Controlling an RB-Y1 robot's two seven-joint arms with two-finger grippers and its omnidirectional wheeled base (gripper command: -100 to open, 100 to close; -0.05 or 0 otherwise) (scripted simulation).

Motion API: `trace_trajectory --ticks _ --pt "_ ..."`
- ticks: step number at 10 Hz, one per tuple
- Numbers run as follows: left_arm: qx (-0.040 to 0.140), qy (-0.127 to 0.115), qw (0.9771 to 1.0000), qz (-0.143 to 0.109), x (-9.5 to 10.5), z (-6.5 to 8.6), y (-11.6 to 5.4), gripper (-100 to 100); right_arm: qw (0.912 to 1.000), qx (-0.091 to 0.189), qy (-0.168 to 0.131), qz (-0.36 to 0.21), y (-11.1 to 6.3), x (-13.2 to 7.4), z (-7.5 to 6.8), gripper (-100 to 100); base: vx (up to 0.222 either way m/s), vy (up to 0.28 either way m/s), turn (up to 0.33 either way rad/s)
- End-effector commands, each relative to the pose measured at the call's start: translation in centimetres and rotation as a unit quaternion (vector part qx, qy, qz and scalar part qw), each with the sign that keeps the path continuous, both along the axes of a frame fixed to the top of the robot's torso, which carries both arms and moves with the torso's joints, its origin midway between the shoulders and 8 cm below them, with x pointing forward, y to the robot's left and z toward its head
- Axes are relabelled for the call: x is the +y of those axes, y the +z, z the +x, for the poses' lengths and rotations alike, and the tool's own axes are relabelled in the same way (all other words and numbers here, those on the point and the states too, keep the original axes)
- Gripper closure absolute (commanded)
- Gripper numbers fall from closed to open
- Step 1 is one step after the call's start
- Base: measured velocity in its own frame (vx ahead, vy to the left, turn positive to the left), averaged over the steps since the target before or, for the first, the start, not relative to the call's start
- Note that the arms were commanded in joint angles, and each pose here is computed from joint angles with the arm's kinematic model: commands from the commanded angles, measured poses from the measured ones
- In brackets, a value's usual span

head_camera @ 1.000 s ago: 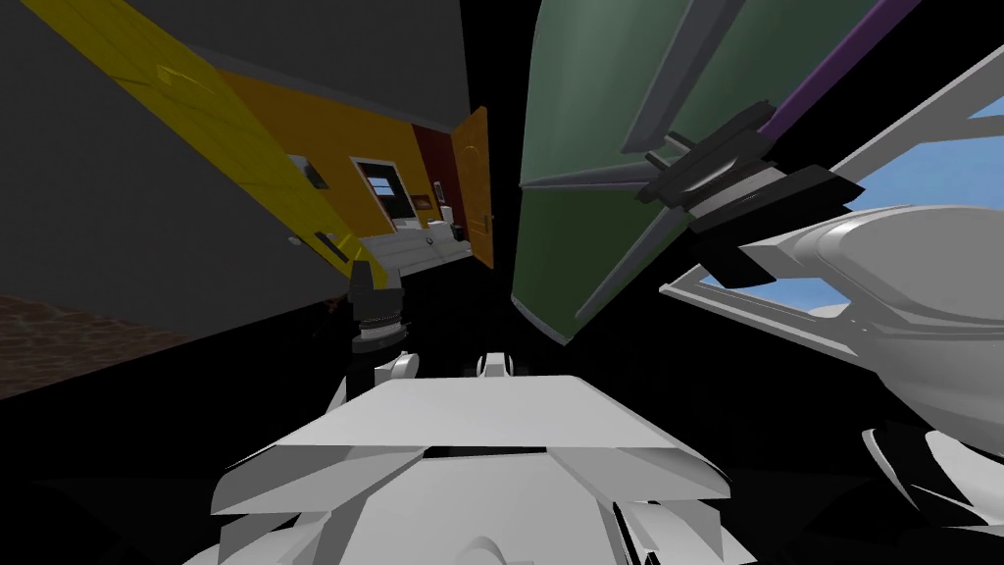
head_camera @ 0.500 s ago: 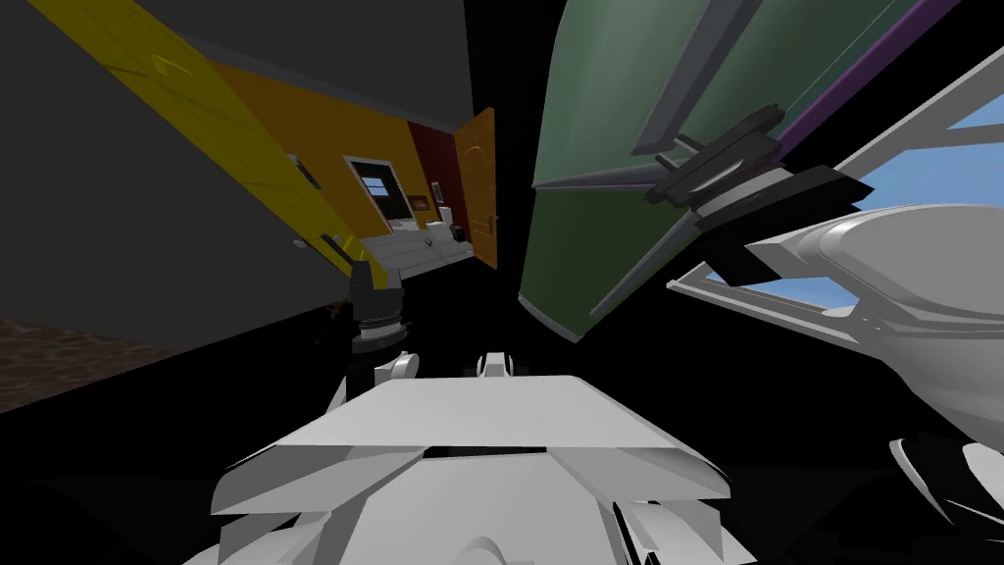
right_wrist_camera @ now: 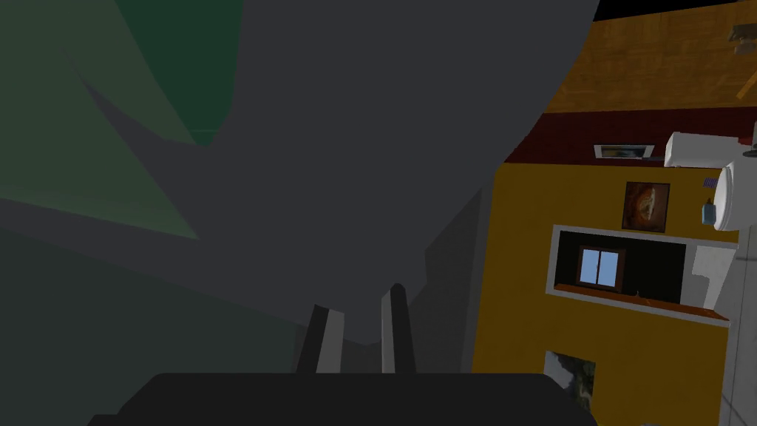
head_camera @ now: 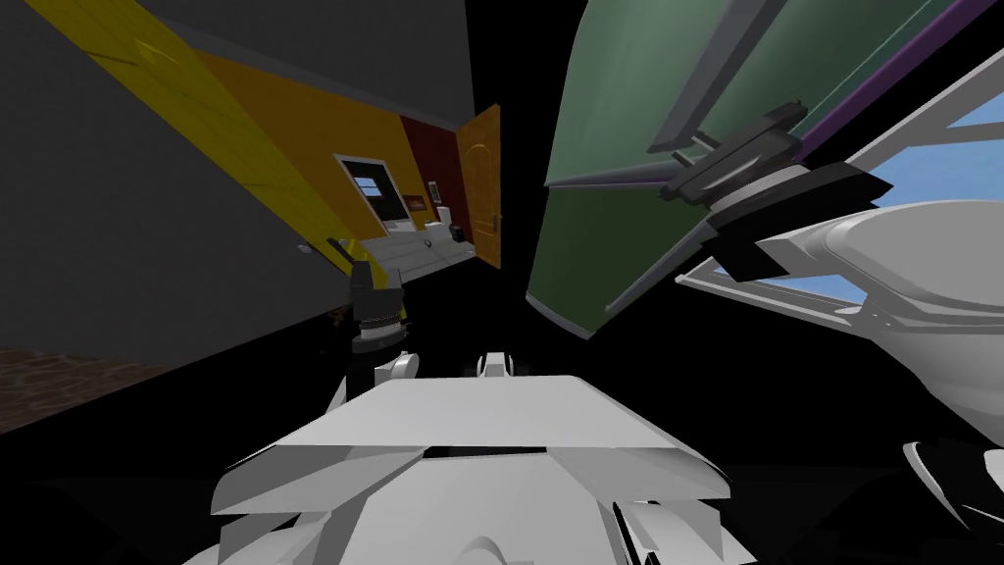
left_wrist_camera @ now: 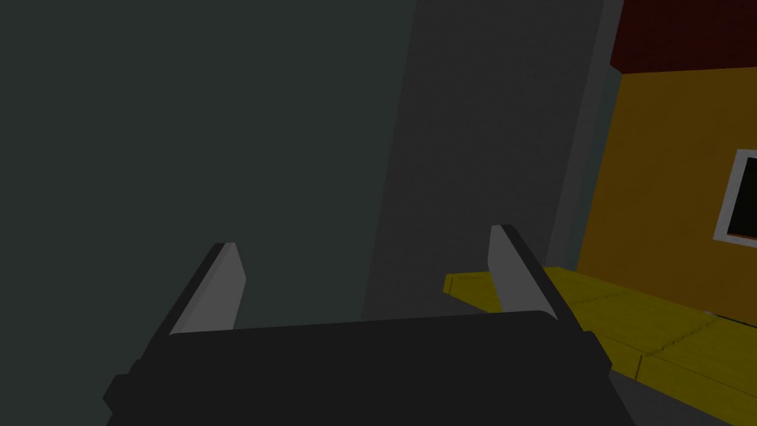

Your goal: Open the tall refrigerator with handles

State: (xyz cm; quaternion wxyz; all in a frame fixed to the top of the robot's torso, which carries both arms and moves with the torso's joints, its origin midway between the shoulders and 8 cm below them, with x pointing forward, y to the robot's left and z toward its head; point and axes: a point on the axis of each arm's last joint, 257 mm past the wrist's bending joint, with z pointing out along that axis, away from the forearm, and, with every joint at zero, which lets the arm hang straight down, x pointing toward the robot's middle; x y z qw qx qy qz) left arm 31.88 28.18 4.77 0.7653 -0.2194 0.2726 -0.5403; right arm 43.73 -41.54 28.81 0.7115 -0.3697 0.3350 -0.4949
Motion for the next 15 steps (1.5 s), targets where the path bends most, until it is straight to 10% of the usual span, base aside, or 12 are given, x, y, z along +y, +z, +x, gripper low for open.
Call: trace_trajectory --ticks 1,6,15 --pt "0.000 0.000 1.0000 0.000 0.0 0.0 0.0 0 0.9993 -0.021 -0.032 -0.003 2.0 -2.2 -0.4 100 0.052 0.349 -0.103" --pt "0.000 0.000 1.0000 0.000 0.0 0.0 0.0 0 0.9996 -0.003 -0.028 -0.004 0.5 -2.1 0.2 100 0.000 0.086 0.002" --pt "0.000 0.000 1.0000 0.000 0.0 0.0 0.0 0 0.9942 -0.008 -0.107 -0.004 0.9 -8.7 0.6 100 0.071 0.230 -0.048"
